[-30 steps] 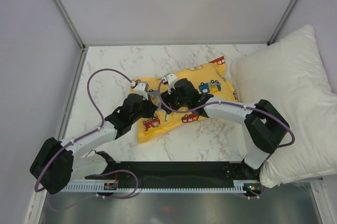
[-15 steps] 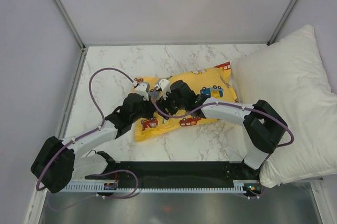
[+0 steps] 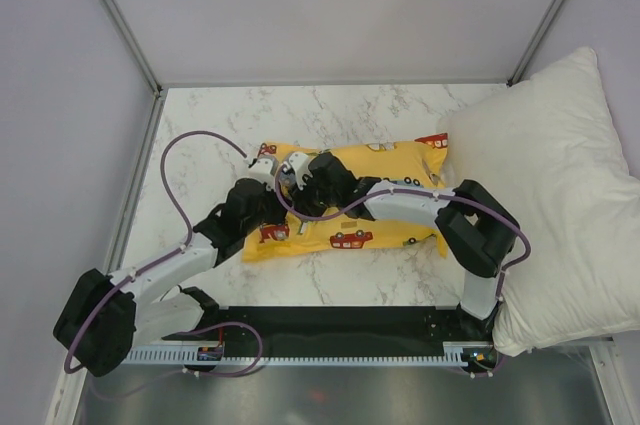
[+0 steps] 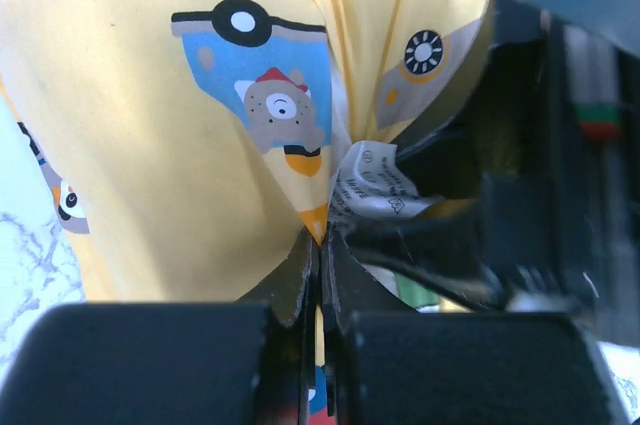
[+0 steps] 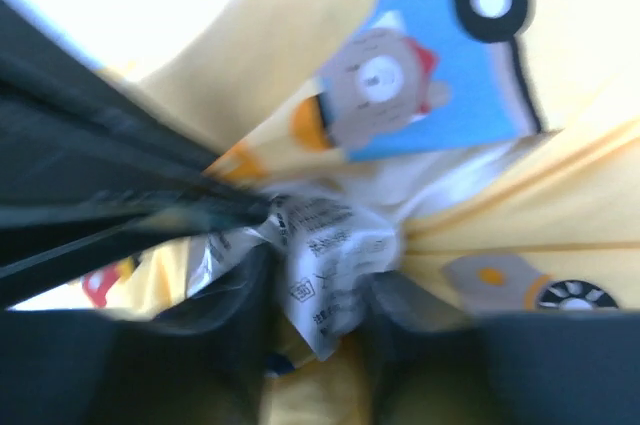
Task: Remove the pillowcase from the pillow
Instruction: Expand the opening of the pillowcase
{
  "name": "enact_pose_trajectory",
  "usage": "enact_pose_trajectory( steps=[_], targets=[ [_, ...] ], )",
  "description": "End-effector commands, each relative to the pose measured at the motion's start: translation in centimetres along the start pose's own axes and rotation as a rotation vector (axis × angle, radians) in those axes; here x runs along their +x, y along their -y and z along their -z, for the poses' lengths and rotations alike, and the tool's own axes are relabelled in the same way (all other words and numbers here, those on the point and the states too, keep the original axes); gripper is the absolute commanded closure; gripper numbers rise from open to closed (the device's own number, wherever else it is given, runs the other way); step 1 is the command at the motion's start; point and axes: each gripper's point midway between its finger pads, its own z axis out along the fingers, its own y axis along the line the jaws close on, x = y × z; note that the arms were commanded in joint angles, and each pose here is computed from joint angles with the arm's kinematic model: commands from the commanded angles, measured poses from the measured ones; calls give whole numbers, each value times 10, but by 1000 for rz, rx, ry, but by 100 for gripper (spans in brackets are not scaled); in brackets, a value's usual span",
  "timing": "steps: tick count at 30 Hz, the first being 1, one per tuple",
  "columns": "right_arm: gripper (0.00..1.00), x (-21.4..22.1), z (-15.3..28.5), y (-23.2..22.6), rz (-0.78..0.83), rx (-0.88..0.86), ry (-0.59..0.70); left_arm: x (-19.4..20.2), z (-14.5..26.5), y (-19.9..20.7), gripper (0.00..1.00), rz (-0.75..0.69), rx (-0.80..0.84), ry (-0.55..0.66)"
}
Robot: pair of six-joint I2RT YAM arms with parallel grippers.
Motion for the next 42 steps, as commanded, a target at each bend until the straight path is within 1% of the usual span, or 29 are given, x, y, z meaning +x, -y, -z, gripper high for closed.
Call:
enact_pose_trajectory(
  steps=[1, 2, 3, 4, 5, 6, 9, 11, 13, 14, 15, 16, 18, 20, 27, 32, 36, 40, 42],
  targets=[
    [67, 79, -27, -15, -86, -26, -228, -7, 8, 17, 98, -17, 95, 39],
    [95, 83, -29, -13, -105, -10, -234, -7, 9, 16, 98, -20, 94, 37],
    [100, 91, -32, -9, -124, 19, -248, -7, 10, 17, 98, -20, 94, 41],
    [100, 93, -33, -4, -142, 53, -242, -6, 11, 15, 98, -19, 90, 39],
    [100, 96, -32, 8, -186, 133, -235, -5, 12, 14, 98, -22, 84, 33],
    [100, 103, -30, 14, -213, 174, -240, -4, 13, 13, 98, -24, 83, 30],
    [100, 119, -20, 53, -317, 367, -248, -8, 20, 9, 98, -18, 60, 45],
    [100, 132, -11, 79, -362, 455, -268, -17, 27, 4, 98, -12, 29, 75],
    [100, 149, -4, 95, -391, 515, -311, -24, 31, -4, 98, -4, -22, 99],
    [100, 152, -2, 102, -395, 543, -316, -21, 34, -9, 98, 10, -48, 86],
    [100, 160, 1, 107, -400, 566, -331, -26, 36, -15, 98, 20, -87, 98],
    [100, 163, 3, 114, -429, 578, -329, -19, 39, -22, 98, 25, -122, 67],
    [100, 169, 6, 120, -456, 591, -330, -21, 41, -31, 98, 45, -178, 76],
    [100, 170, 10, 128, -479, 614, -321, -17, 43, -40, 98, 63, -228, 59],
    [100, 170, 28, 155, -581, 658, -279, -14, 55, -83, 98, 137, -418, 80],
    [100, 173, 40, 167, -608, 692, -269, -10, 57, -100, 98, 180, -481, 67],
    [100, 176, 48, 175, -633, 712, -265, -18, 56, -104, 98, 199, -502, 68],
    [100, 178, 53, 179, -648, 721, -263, -12, 51, -115, 98, 210, -555, 20],
    [100, 177, 53, 179, -647, 716, -262, -2, 46, -122, 98, 215, -595, -48]
  ],
)
